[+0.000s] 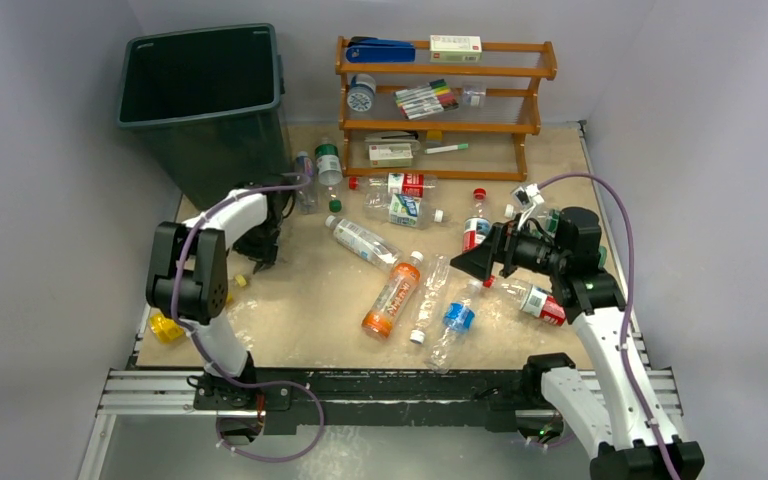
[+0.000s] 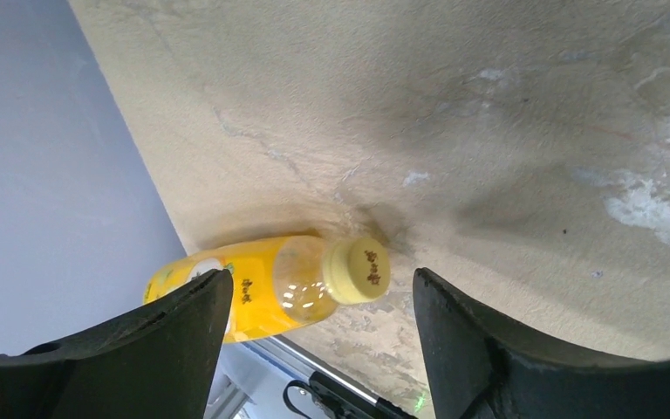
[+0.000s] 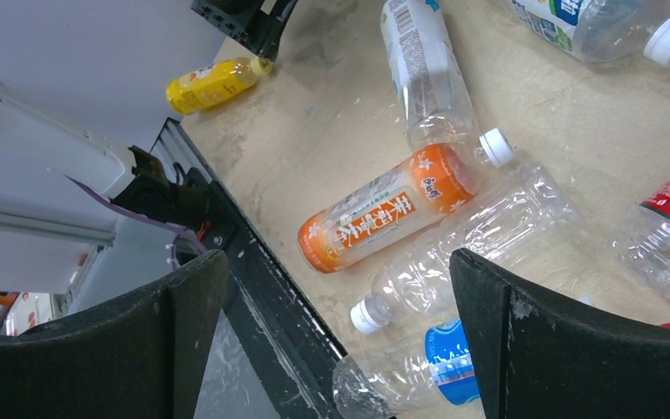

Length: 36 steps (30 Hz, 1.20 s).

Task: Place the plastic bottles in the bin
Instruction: Move the plastic bottle to the center of the board.

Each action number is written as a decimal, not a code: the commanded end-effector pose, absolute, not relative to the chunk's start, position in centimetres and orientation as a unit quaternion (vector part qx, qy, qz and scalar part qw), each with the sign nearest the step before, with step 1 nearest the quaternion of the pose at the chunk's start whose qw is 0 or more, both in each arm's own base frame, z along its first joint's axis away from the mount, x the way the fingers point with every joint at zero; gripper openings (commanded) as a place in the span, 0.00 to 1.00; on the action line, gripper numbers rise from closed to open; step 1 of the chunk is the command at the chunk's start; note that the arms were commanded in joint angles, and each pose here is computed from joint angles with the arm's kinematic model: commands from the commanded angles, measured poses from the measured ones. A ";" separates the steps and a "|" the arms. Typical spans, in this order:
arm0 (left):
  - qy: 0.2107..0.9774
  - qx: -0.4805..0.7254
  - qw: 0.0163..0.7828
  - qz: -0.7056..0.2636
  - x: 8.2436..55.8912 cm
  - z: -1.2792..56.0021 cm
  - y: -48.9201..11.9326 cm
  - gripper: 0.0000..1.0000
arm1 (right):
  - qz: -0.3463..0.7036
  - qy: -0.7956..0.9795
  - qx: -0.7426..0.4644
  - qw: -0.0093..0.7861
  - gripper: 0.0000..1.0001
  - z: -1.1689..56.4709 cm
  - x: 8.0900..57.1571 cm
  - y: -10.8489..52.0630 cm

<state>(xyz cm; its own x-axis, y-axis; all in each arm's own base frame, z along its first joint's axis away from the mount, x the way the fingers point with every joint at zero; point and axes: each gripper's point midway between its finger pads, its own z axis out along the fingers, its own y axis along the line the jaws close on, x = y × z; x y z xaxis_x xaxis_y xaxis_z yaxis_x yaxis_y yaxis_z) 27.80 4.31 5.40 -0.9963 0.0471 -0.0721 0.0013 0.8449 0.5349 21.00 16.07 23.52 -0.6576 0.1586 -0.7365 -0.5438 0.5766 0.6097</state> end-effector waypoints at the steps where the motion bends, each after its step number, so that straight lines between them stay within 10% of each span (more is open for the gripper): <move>1: 0.950 -0.022 0.118 0.289 29.1 10.4 4.9 0.76 | 0.449 0.788 -0.132 0.400 1.00 23.8 20.7 16.3; 10: 0.895 -0.209 0.305 0.250 30.2 19.8 6.2 0.85 | 0.455 0.789 -0.135 0.390 1.00 23.9 22.0 16.6; 36: 0.670 -0.656 0.270 0.219 16.8 16.0 16.7 0.92 | 0.465 0.806 -0.127 0.343 1.00 22.3 20.7 17.5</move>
<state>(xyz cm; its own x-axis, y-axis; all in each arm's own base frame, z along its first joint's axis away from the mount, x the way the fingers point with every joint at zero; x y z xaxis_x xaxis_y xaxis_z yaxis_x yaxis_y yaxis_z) 16.87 16.29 14.91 -0.1896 -0.7548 -0.6279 -0.9807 0.1772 0.0831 21.10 16.80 21.98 -0.7262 0.1329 -0.6745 -0.5053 0.5621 0.6547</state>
